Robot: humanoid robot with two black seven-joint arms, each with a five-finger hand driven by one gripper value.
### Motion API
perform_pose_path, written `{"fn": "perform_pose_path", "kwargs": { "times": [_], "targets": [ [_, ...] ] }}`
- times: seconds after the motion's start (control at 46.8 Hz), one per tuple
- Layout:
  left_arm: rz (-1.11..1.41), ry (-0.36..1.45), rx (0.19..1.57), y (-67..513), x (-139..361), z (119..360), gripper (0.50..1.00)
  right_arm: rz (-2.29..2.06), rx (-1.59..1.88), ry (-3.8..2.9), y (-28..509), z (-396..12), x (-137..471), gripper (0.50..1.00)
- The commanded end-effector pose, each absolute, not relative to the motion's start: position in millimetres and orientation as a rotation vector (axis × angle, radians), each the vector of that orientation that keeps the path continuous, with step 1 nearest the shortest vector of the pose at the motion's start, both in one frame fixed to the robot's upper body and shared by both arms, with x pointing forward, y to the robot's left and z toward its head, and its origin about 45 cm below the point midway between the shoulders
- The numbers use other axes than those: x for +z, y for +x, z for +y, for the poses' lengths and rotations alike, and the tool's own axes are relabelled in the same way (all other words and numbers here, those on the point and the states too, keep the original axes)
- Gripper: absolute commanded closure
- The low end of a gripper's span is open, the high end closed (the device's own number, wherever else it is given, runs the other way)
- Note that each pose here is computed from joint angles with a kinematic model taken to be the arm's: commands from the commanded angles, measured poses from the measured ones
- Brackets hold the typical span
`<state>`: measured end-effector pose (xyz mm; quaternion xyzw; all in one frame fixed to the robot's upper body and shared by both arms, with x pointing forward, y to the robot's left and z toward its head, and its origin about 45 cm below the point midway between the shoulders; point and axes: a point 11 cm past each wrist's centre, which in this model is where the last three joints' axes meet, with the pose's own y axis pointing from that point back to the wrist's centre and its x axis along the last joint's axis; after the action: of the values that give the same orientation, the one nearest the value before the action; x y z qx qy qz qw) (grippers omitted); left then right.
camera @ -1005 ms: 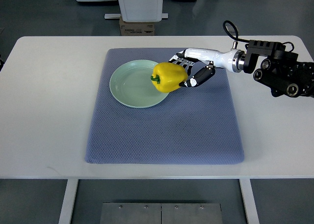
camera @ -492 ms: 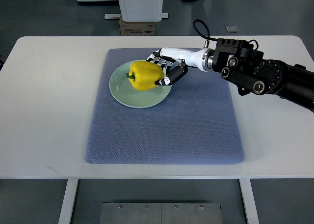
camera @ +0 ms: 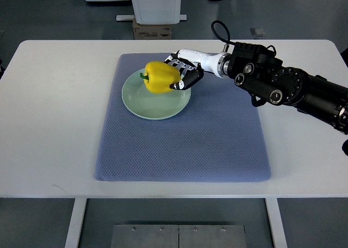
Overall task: Place yellow pepper on plate with right hand
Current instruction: 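Lower the pepper onto the green plate and open the right hand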
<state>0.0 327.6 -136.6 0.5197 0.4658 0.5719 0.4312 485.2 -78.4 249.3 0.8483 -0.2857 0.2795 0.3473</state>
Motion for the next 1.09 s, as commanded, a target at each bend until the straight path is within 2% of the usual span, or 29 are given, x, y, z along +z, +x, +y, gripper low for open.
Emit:
{"fn": "perform_pose_path", "kwargs": {
  "times": [0.0,1.069],
  "targets": [
    [1.162,1.296,1.426,0,-137,328,0.5,-0.768,0.715,2.186,486,-81,246,1.0],
    [1.162,1.296,1.426,0,-137,328,0.5,-0.681,0.712,2.247,466,-58,240,1.0]
  ]
}}
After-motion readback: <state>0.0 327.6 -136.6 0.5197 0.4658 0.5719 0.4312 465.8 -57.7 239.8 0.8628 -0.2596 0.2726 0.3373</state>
